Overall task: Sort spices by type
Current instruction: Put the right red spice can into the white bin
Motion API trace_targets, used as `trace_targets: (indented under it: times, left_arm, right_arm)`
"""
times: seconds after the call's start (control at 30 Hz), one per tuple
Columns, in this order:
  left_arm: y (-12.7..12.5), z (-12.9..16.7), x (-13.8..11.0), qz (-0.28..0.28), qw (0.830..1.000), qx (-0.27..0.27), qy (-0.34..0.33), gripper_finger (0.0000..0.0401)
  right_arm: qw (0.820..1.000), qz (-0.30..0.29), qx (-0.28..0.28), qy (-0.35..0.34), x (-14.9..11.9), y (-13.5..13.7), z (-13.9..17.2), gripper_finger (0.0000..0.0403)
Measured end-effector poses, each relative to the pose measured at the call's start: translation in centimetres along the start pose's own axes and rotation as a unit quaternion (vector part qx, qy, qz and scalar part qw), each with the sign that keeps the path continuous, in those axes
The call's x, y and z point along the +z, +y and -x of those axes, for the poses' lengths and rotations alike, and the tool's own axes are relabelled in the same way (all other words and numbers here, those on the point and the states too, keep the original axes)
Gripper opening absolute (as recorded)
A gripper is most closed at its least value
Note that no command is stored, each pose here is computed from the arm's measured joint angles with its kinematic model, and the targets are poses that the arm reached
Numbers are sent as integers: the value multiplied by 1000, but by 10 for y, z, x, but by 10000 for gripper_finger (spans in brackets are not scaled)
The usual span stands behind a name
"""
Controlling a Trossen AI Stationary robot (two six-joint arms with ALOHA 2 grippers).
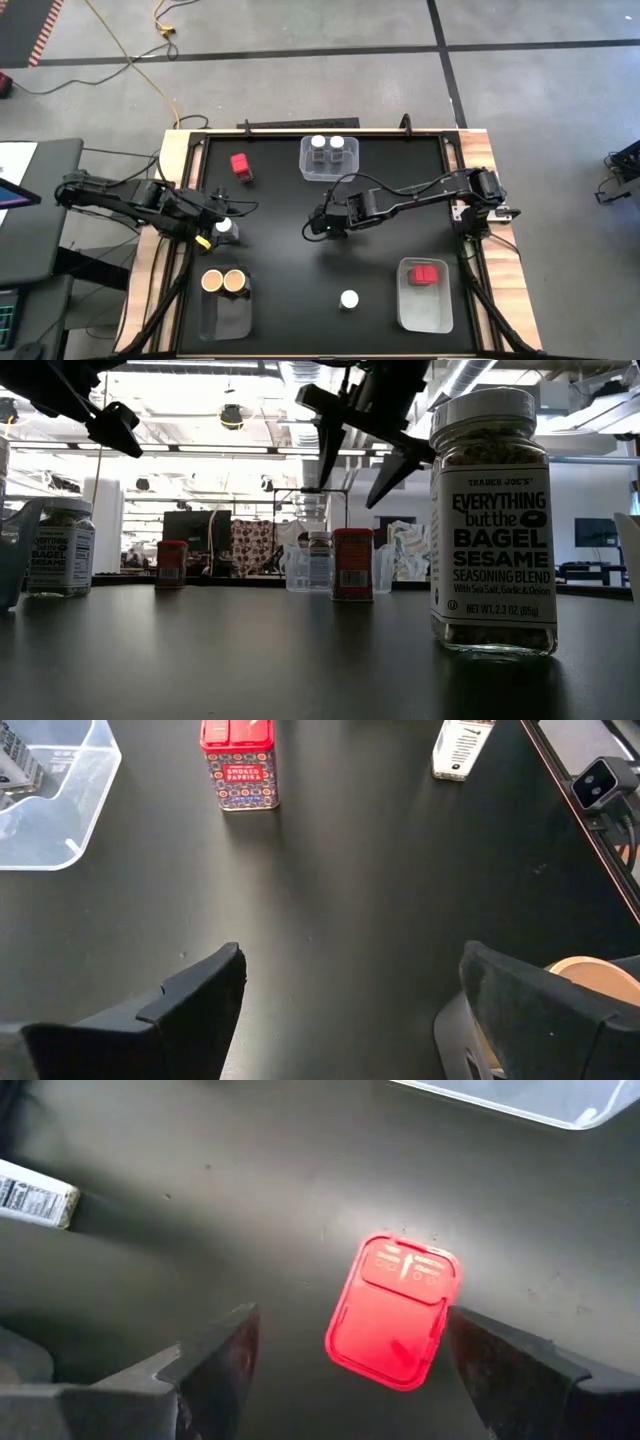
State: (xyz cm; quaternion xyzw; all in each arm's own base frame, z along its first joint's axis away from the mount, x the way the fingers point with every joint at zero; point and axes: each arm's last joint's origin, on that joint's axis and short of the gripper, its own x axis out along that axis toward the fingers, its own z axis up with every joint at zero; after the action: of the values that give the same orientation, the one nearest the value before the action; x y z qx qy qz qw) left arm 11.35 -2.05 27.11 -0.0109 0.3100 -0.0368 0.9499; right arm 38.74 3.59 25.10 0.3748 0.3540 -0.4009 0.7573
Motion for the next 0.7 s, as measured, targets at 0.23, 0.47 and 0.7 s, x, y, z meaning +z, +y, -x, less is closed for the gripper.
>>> trace_targets:
  times: [0.23,0.47,0.7]
  left_arm:
    - [0,0,0,0,1000,1,0,353]
    - [0,0,0,0,1000,1,1,353]
    - [0,0,0,-7,1000,1,-1,353]
  right_arm:
    - [1000,-16,0,-5,5,1,-9,344]
    - [999,-12,-28,8,2,6,-20,344]
    - [997,2,-72,19,15,12,-14,344]
